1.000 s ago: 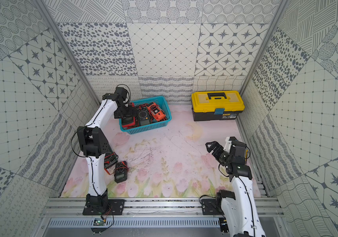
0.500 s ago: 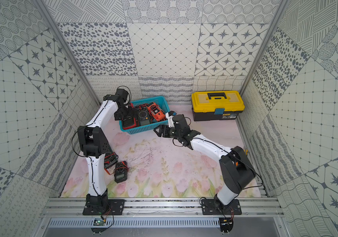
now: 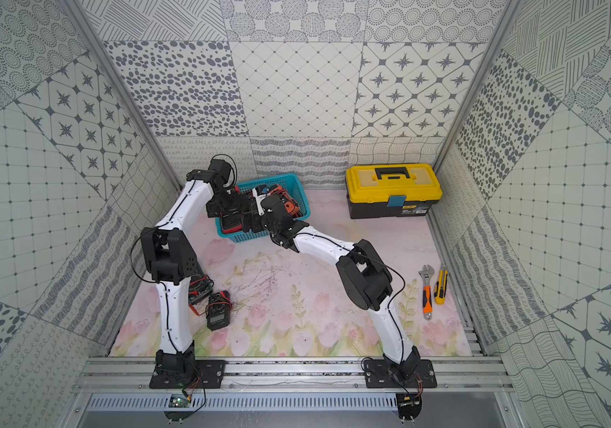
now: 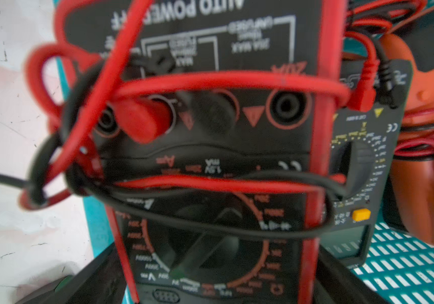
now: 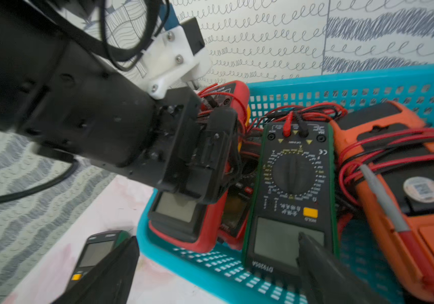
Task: Put the multimeter into the basket
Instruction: Place the multimeter in the basket, then pick up the multimeter from the center of the board.
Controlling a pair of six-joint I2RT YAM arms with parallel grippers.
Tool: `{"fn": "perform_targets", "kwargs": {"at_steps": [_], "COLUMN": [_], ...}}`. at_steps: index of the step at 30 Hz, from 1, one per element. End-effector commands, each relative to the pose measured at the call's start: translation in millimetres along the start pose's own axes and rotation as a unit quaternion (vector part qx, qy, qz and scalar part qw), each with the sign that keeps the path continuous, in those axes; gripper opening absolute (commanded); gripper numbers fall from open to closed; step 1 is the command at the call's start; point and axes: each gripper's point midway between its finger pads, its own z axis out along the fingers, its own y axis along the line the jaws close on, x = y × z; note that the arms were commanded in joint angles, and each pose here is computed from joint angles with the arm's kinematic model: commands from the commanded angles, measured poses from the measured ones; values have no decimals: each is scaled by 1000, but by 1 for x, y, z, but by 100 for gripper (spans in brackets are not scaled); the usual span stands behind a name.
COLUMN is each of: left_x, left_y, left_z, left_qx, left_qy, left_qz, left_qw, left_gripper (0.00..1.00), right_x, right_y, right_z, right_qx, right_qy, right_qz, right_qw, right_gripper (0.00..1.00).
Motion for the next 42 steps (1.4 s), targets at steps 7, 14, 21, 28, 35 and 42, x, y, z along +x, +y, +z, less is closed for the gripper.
{"fn": "perform_targets", "kwargs": {"at_steps": [7, 14, 21, 28, 35, 42], "left_x": [3, 6, 6, 2, 1, -1], "left_y": [6, 1, 0, 1, 3, 22], "left_z": [-2, 3, -10, -28, -48, -82], "left_qx": [-14, -2, 5, 9, 7, -25], "left_qy": [13, 24, 18, 10, 1, -29], "left_qz": [-5, -11, 7, 20, 31, 31], "left_qw": [1000, 1000, 1000, 1000, 1000, 999], "left_gripper": [99, 99, 99, 99, 99, 99], "right_x": [10, 20, 46, 64, 68, 53], "right_y": [-3, 0, -19, -34, -39, -15], "right_z": [46, 64, 83, 87, 91, 84], "right_qx": [24, 25, 72, 105, 118, 62], "right_qy": [-7, 1, 45, 67, 96, 97], "right_qz": [-80, -66, -70, -65, -64, -61], "right_qw": [997, 998, 994, 990, 986, 991], "right_gripper": [98, 98, 98, 98, 98, 98]}}
